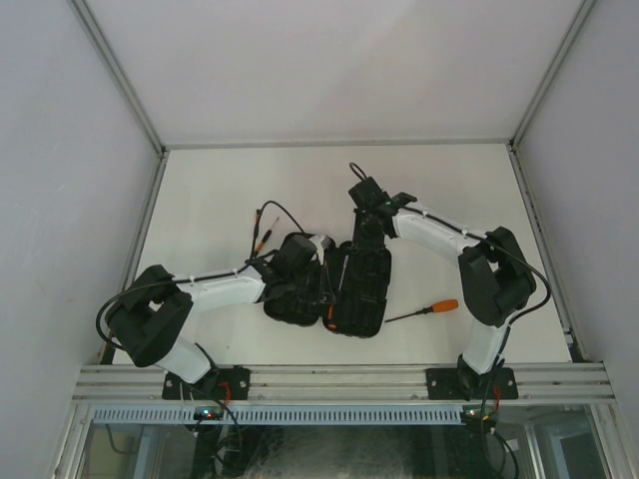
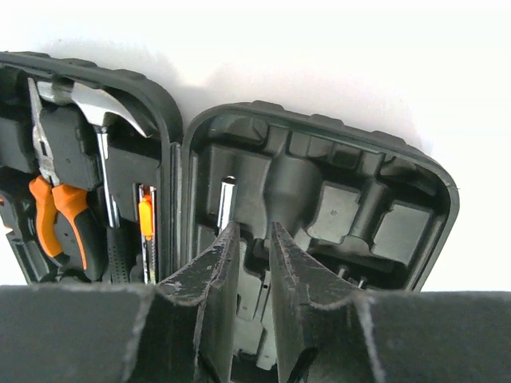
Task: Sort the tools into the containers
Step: Adjust the screwdriver in the storage box.
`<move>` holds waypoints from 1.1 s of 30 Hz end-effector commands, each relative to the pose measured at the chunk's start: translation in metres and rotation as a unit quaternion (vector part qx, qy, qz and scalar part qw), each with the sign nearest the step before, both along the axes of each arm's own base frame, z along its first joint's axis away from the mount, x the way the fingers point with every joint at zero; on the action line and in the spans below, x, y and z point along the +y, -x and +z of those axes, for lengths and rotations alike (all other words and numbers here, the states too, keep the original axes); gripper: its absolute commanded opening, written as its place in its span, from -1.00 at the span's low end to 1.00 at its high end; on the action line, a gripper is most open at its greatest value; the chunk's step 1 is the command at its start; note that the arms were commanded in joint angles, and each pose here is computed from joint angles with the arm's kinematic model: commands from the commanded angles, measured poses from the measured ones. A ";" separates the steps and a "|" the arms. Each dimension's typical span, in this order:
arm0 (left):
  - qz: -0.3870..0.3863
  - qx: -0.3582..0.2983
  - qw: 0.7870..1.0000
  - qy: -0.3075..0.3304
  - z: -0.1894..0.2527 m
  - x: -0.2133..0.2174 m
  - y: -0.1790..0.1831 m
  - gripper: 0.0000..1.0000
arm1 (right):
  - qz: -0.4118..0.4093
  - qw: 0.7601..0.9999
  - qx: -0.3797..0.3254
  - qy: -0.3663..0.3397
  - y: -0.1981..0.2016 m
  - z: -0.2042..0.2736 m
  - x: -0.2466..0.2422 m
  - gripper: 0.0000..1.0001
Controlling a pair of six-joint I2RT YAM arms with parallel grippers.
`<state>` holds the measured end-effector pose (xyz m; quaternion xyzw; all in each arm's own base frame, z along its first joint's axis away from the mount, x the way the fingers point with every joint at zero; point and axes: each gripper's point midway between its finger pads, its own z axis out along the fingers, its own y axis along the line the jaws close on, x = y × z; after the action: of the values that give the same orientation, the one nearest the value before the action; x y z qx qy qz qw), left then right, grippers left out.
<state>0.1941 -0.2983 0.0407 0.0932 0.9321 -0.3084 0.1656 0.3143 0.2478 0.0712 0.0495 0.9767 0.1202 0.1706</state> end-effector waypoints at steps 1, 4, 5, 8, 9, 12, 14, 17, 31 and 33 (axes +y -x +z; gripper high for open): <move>0.000 0.064 0.989 -0.134 -0.053 0.057 0.033 -0.99 | 0.001 1.000 -0.004 0.001 -0.003 0.004 0.002 -0.62; -0.003 0.065 0.989 -0.132 -0.053 0.056 0.033 -0.99 | 0.006 1.000 -0.005 -0.007 -0.004 0.002 0.010 -0.70; -0.002 0.065 0.989 -0.132 -0.053 0.056 0.033 -1.00 | 0.009 1.000 -0.006 -0.008 -0.006 0.002 0.013 -0.71; -0.004 0.065 0.989 -0.131 -0.054 0.055 0.033 -1.00 | 0.017 1.000 -0.007 -0.009 -0.008 0.001 0.020 -0.72; -0.005 0.066 0.989 -0.131 -0.054 0.055 0.033 -0.99 | 0.018 1.000 -0.007 -0.009 -0.009 0.001 0.022 -0.72; -0.006 0.065 0.989 -0.131 -0.054 0.055 0.033 -1.00 | 0.024 1.000 -0.004 -0.006 -0.011 -0.001 0.028 -0.78; -0.007 0.065 0.989 -0.129 -0.054 0.055 0.033 -1.00 | 0.026 1.000 -0.004 -0.005 -0.014 -0.001 0.031 -0.82; -0.008 0.065 0.990 -0.128 -0.054 0.053 0.033 -0.99 | 0.028 1.000 0.002 0.002 -0.014 -0.006 0.034 -0.85; -0.014 0.060 0.990 -0.127 -0.052 0.053 0.031 -1.00 | 0.018 0.999 0.017 0.048 -0.011 -0.020 0.025 -0.99; -0.015 0.060 0.990 -0.127 -0.052 0.052 0.031 -1.00 | 0.019 0.998 0.022 0.052 -0.009 -0.024 0.025 -1.00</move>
<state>0.1939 -0.2989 0.0408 0.0959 0.9316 -0.3102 0.1632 0.3179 0.2685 0.0447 0.0265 0.9864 0.0811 0.1403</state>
